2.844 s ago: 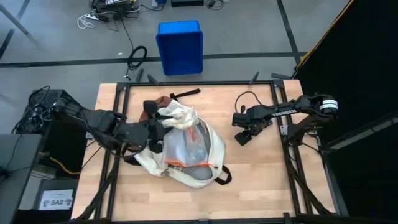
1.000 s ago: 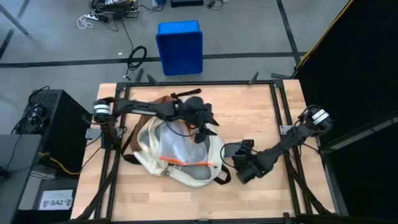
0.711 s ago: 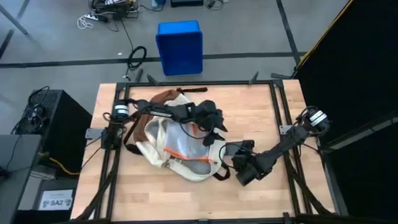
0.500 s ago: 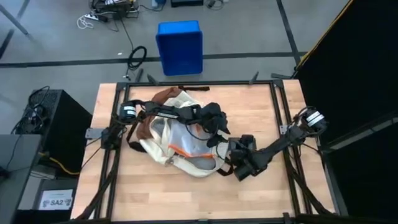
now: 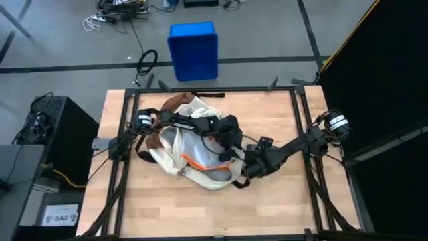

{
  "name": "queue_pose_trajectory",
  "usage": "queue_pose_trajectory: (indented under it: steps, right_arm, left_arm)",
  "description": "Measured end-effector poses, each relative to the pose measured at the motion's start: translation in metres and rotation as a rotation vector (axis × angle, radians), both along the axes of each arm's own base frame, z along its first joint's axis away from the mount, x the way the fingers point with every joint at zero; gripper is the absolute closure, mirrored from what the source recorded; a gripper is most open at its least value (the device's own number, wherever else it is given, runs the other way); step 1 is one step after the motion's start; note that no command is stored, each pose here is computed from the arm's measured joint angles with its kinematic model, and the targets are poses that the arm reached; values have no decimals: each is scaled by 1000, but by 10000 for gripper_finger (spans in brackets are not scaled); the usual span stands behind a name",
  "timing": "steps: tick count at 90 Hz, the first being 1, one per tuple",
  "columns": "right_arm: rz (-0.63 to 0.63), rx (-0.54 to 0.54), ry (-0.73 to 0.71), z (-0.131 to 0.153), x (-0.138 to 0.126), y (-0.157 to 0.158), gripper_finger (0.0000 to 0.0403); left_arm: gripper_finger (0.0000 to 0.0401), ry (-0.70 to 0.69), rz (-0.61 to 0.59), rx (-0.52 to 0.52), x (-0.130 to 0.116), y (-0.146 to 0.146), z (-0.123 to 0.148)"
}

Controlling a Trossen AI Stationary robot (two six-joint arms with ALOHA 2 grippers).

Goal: Unpack backpack
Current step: Put the pink cellphone into the white backpack

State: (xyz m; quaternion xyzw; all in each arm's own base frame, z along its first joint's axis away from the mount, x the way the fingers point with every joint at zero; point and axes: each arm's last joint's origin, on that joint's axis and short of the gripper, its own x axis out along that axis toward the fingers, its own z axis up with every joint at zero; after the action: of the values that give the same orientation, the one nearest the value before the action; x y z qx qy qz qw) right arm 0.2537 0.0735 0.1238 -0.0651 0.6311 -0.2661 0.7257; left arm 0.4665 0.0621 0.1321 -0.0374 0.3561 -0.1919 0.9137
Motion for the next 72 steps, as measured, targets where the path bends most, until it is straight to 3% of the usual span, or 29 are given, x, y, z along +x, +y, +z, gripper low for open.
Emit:
queue_pose_trajectory:
  steps: [16, 36, 45, 54, 72]
  right_arm:
    - [-79, 138, 15, 0, 4, -8, 125]
    - [-78, 228, -1, 2, 9, -5, 187]
    - [-62, 240, -23, 7, 14, 0, 211]
    - [-28, 365, -125, 15, 28, 13, 229]
    - [65, 492, -274, 17, 43, 27, 239]
  left_arm:
    - [208, 143, -35, 7, -13, 0, -4]
    - [260, 243, -45, 8, -25, 3, -2]
    - [281, 261, -32, 13, -32, 5, 11]
    - [297, 273, -15, 57, -44, 5, 32]
    - [324, 255, 102, 184, -89, -1, 73]
